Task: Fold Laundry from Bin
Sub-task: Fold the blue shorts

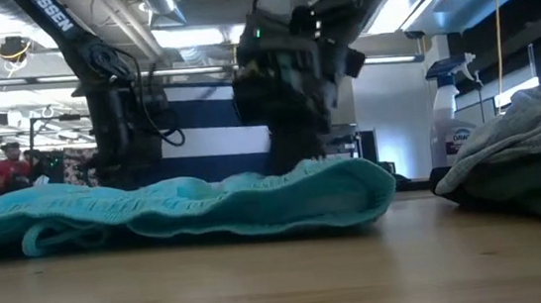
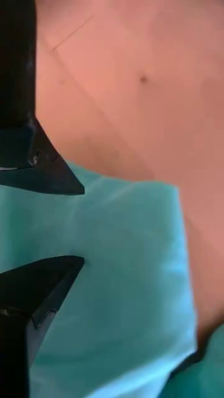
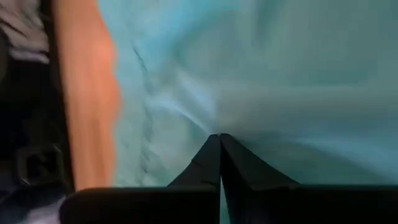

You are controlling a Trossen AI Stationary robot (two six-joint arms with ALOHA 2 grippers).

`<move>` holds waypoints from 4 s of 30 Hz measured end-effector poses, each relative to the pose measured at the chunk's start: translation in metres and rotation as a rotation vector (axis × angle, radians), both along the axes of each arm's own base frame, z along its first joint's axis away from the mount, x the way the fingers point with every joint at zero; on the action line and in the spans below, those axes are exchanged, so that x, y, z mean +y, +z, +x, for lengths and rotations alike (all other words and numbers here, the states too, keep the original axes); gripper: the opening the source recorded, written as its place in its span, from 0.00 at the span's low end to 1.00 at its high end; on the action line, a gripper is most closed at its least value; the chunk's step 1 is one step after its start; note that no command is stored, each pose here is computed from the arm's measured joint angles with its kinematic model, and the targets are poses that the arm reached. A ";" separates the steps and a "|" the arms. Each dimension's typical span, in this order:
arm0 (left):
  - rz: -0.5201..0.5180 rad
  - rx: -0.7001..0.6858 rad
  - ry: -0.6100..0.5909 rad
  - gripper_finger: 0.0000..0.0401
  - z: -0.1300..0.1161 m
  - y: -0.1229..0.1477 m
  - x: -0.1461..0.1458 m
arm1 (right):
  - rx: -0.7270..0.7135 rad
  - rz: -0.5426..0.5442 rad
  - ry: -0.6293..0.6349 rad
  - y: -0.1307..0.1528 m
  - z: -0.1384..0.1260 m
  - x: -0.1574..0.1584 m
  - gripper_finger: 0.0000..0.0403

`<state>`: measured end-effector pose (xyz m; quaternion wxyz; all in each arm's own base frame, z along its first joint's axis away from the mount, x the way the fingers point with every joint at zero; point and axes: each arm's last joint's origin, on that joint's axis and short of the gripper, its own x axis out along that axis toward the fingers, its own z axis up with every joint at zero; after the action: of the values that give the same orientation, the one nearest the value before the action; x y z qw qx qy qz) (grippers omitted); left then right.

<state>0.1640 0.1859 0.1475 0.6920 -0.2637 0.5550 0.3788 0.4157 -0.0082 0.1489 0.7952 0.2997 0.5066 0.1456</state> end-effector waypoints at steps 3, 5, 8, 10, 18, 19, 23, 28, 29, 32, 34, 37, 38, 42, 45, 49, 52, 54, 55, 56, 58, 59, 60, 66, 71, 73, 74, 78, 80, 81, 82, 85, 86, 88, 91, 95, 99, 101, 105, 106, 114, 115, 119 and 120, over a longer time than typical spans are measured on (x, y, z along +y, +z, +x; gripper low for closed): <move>0.046 0.009 -0.021 0.41 0.001 0.001 0.003 | 0.120 -0.007 0.048 -0.016 -0.008 0.009 0.01; 0.079 0.016 -0.039 0.41 0.002 0.002 0.005 | 0.172 -0.012 0.077 -0.022 -0.012 0.014 0.01; 0.124 0.040 -0.053 0.41 0.001 0.002 0.008 | 0.223 -0.016 0.113 -0.025 -0.018 0.019 0.00; 0.159 0.062 -0.049 0.41 -0.001 0.003 0.012 | 0.249 -0.018 0.133 -0.026 -0.021 0.020 0.00; 0.146 0.097 0.010 0.41 -0.015 0.022 0.028 | 0.335 0.018 0.162 -0.027 -0.031 0.018 0.00; 0.114 0.075 0.000 0.41 -0.015 0.031 0.027 | 0.335 0.018 0.162 -0.027 -0.031 0.017 0.00; 0.046 0.024 -0.090 0.40 -0.014 0.072 0.010 | 0.332 0.019 0.150 -0.027 -0.031 0.011 0.00; -0.064 -0.019 -0.187 0.39 -0.025 0.095 -0.013 | 0.320 0.018 0.148 -0.027 -0.031 0.004 0.00; -0.107 -0.034 -0.169 0.39 -0.027 0.093 -0.014 | 0.317 0.017 0.152 -0.027 -0.031 0.004 0.00; -0.227 -0.009 -0.151 0.39 -0.033 0.081 -0.018 | 0.305 0.010 0.169 -0.027 -0.031 0.004 0.00; -0.260 0.021 -0.152 0.40 -0.033 0.070 -0.019 | 0.301 0.006 0.184 -0.027 -0.031 0.005 0.00; -0.292 0.043 -0.157 0.43 -0.034 0.060 -0.021 | 0.317 0.005 0.200 -0.027 -0.034 0.005 0.00; -0.296 0.047 -0.164 0.44 -0.034 0.059 -0.022 | 0.323 0.005 0.207 -0.027 -0.035 0.005 0.00; -0.281 0.064 -0.198 0.49 -0.035 0.052 -0.022 | 0.327 0.002 0.223 -0.027 -0.036 0.005 0.00; -0.279 0.094 -0.195 0.52 -0.037 0.045 -0.022 | 0.321 0.002 0.230 -0.027 -0.036 0.006 0.00; -0.294 0.100 -0.216 0.55 -0.038 0.032 -0.021 | 0.316 0.005 0.237 -0.027 -0.036 0.006 0.00; -0.289 0.116 -0.222 0.54 -0.036 0.021 -0.018 | 0.307 0.000 0.249 -0.027 -0.036 0.006 0.00; -0.276 0.145 -0.220 0.54 -0.035 0.015 -0.016 | 0.307 0.000 0.250 -0.027 -0.036 0.006 0.00; -0.276 0.149 -0.223 0.53 -0.035 0.013 -0.015 | 0.306 0.000 0.250 -0.027 -0.036 0.006 0.00; -0.276 0.149 -0.230 0.52 -0.034 0.011 -0.013 | 0.306 0.001 0.250 -0.027 -0.036 0.006 0.00; -0.280 0.147 -0.259 0.50 -0.032 0.008 -0.012 | 0.306 0.001 0.250 -0.027 -0.036 0.006 0.00; -0.284 0.153 -0.276 0.48 -0.032 0.007 -0.012 | 0.306 0.001 0.250 -0.027 -0.036 0.006 0.00; -0.288 0.158 -0.293 0.45 -0.031 0.005 -0.013 | 0.306 0.001 0.250 -0.027 -0.036 0.006 0.00; -0.340 0.115 -0.389 0.25 -0.027 0.002 -0.015 | 0.304 0.000 0.253 -0.027 -0.036 0.006 0.00; -0.350 0.100 -0.408 0.05 -0.027 0.002 -0.016 | 0.302 -0.001 0.255 -0.027 -0.036 0.006 0.00; -0.335 0.139 -0.400 0.02 -0.028 0.002 -0.015 | 0.301 -0.001 0.256 -0.027 -0.036 0.006 0.00; -0.328 0.161 -0.399 0.01 -0.029 0.002 -0.015 | 0.302 -0.001 0.255 -0.027 -0.036 0.006 0.00; -0.302 0.248 -0.396 0.00 -0.030 0.007 -0.012 | 0.301 -0.001 0.256 -0.027 -0.036 0.006 0.00; -0.282 0.290 -0.407 0.00 -0.029 0.013 -0.009 | 0.301 -0.001 0.256 -0.027 -0.036 0.006 0.00; -0.269 0.316 -0.410 0.00 -0.029 0.017 -0.007 | 0.301 -0.001 0.256 -0.027 -0.036 0.006 0.00; -0.252 0.340 -0.412 0.00 -0.028 0.020 -0.005 | 0.302 -0.001 0.256 -0.027 -0.036 0.006 0.00; -0.195 0.412 -0.431 0.00 -0.025 0.035 0.003 | 0.301 -0.001 0.256 -0.027 -0.036 0.006 0.00; -0.173 0.435 -0.444 0.00 -0.024 0.040 0.005 | 0.301 -0.001 0.256 -0.027 -0.036 0.006 0.00; -0.125 0.461 -0.488 0.00 -0.019 0.051 0.011 | 0.301 -0.001 0.256 -0.027 -0.036 0.006 0.00; -0.082 0.460 -0.643 0.00 -0.010 0.065 0.016 | 0.302 -0.001 0.256 -0.027 -0.036 0.006 0.00; -0.060 0.433 -0.775 0.01 0.000 0.073 0.014 | 0.302 -0.001 0.256 -0.027 -0.036 0.006 0.00; -0.097 0.358 -0.772 0.11 0.001 0.080 0.014 | 0.302 -0.001 0.256 -0.027 -0.036 0.006 0.00; -0.104 0.322 -0.743 0.18 0.001 0.086 0.015 | 0.301 -0.001 0.256 -0.027 -0.036 0.006 0.00; -0.105 0.301 -0.706 0.33 0.001 0.103 0.018 | 0.303 -0.001 0.255 -0.027 -0.036 0.006 0.00; -0.103 0.300 -0.697 0.36 0.002 0.108 0.019 | 0.305 0.001 0.251 -0.027 -0.036 0.006 0.00; -0.122 0.148 -0.585 0.51 0.018 0.150 0.002 | 0.271 0.037 0.219 -0.010 -0.031 -0.002 0.01; -0.120 0.129 -0.599 0.51 0.023 0.152 -0.006 | 0.248 0.043 0.217 -0.004 -0.030 -0.004 0.02; -0.077 0.107 -0.691 0.49 0.046 0.159 -0.038 | 0.172 0.033 0.206 0.019 -0.025 -0.011 0.10; -0.060 0.092 -0.712 0.48 0.052 0.160 -0.046 | 0.160 0.026 0.202 0.024 -0.025 -0.013 0.13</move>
<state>0.2164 0.1396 0.3074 0.7467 -0.0567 0.6537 0.1090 0.3911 -0.0216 0.1724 0.7296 0.2681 0.5941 0.2068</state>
